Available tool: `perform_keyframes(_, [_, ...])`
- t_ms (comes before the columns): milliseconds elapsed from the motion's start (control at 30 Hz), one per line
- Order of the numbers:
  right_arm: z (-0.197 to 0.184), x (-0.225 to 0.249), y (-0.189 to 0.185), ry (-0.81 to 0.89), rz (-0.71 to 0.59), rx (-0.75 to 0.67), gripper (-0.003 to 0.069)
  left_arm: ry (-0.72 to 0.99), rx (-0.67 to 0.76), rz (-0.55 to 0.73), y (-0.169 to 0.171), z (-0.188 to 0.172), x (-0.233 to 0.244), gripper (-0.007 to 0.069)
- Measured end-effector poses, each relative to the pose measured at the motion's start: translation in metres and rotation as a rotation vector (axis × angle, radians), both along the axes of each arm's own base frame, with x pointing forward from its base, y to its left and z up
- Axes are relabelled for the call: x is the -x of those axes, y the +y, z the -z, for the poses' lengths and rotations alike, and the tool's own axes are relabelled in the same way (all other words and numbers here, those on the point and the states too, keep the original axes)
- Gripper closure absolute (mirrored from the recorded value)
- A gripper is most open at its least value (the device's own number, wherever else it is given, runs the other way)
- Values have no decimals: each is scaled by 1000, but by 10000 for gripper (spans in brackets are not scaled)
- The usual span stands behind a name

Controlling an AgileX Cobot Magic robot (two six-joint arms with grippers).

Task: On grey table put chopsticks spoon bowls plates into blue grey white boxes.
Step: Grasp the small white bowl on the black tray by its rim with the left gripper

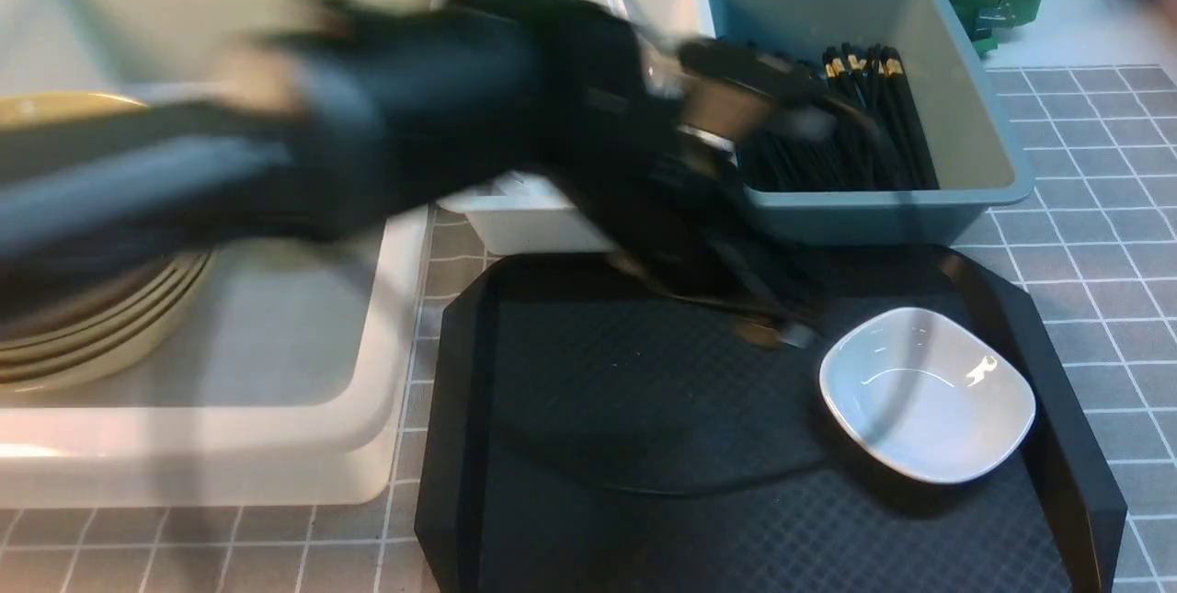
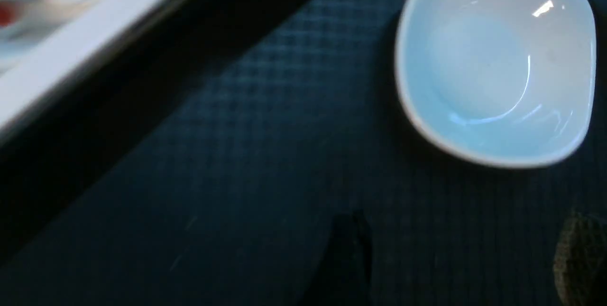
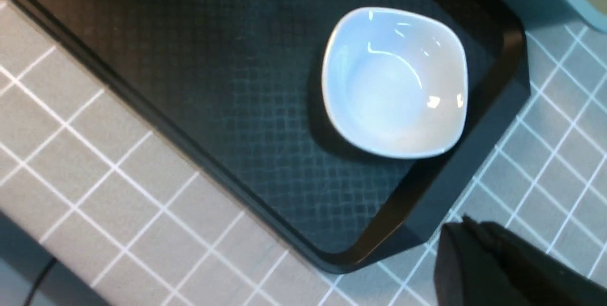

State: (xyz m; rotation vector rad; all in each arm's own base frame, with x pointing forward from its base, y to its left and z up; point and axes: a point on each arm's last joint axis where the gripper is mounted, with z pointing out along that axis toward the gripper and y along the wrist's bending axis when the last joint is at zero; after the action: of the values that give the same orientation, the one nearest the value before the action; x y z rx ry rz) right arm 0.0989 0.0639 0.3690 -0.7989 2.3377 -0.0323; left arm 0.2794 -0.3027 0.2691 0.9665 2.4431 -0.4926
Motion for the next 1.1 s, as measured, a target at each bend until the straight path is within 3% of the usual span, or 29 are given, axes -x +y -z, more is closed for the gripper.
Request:
perform_keyframes(233, [-3, 15, -16, -38, 17, -60, 620, 15, -30, 75, -75, 58, -24, 133])
perform_keyframes(400, [-3, 15, -16, -39, 17, -61, 620, 34, -88, 79, -93, 87, -35, 133])
perform_keyframes(633, [-3, 15, -16, -44, -1, -46, 619, 45, -143, 44, -92, 100, -40, 175])
perform_keyframes(967, [-3, 15, -16, -48, -18, -33, 617, 67, -156, 40, -91, 99, -39, 319])
perform_keyframes(1100, [-3, 15, -16, -48, -18, -32, 617, 85, -124, 23, -93, 95, -39, 511])
